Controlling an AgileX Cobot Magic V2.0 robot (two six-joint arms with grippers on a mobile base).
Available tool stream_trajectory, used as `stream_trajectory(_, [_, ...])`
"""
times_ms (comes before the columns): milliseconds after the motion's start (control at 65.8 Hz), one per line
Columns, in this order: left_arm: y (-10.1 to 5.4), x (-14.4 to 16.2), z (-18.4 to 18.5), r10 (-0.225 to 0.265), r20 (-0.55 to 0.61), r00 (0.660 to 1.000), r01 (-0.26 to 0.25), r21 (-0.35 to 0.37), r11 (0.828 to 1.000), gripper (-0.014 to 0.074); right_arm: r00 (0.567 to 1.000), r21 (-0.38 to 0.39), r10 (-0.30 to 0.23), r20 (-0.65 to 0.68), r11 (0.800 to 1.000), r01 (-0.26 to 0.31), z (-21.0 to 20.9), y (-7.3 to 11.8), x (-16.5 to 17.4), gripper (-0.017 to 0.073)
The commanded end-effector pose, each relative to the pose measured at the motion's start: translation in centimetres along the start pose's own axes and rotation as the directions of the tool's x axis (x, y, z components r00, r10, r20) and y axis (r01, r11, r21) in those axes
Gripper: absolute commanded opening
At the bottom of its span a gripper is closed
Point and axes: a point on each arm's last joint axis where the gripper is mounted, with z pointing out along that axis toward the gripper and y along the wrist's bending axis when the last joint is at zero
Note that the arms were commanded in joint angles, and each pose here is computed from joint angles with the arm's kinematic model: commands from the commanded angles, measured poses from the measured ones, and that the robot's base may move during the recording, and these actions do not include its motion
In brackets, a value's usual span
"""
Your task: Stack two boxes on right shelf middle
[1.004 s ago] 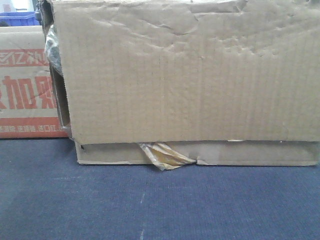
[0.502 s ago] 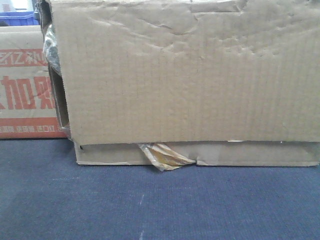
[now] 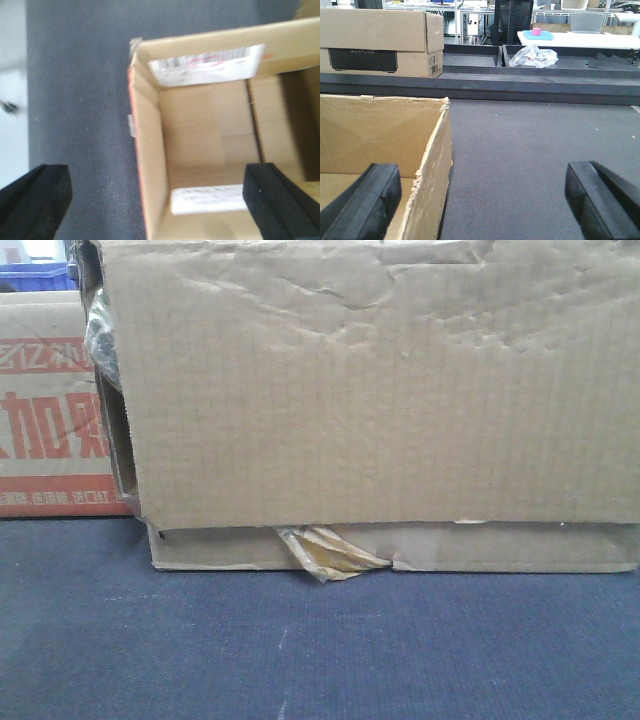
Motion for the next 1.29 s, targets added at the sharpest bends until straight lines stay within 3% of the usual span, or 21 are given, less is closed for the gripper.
stream_trajectory(0, [0.8,-0.3,2.1,0.000,-0.029,1.000,0.002,0.062,0.998,0.0598,1.000,0.000,-0.002,0.026,1.000,0.002,0.0,0.0,-0.4,0.0570])
stream_trajectory(76, [1.6,-0.4,3.8,-0.022,-0.045,0.999,0.026,0.097,0.995,0.0598,1.000,0.000,-0.002,0.026,1.000,0.002,0.0,0.0,-0.4,0.0570])
stream_trajectory(228, [2.3,-0.8,6.4,-0.029,-0.050,0.998,0.032,0.072,0.997,0.0598,1.000,0.000,-0.002,0.026,1.000,0.002,0.0,0.0,-0.4,0.0570])
stream_trajectory(715, [2.1,-0.5,11.3,-0.022,-0.155,0.988,0.037,0.093,0.995,0.0587,1.000,0.000,-0.002,0.029,1.000,0.002,0.0,0.0,-0.5,0.0570])
stream_trajectory(821, [2.1,-0.4,11.3,-0.021,-0.163,0.986,0.037,0.095,0.995,0.0489,1.000,0.000,-0.002,0.030,1.000,0.002,0.0,0.0,-0.5,0.0570])
stream_trajectory(912, [2.1,-0.4,11.3,-0.021,-0.167,0.986,0.037,0.096,0.995,0.0298,1.000,0.000,-0.002,0.030,1.000,0.002,0.0,0.0,-0.5,0.0570])
stream_trajectory(1064, [2.1,-0.4,11.2,-0.020,-0.169,0.985,0.037,0.096,0.995,-0.0115,1.000,0.000,-0.002,0.030,1.000,0.002,0.0,0.0,-0.5,0.0570])
stream_trajectory(1277, [2.3,-0.5,9.3,-0.020,-0.133,0.991,0.030,0.074,0.997,-0.0111,1.000,0.000,-0.002,0.030,1.000,0.002,0.0,0.0,-0.5,0.0570])
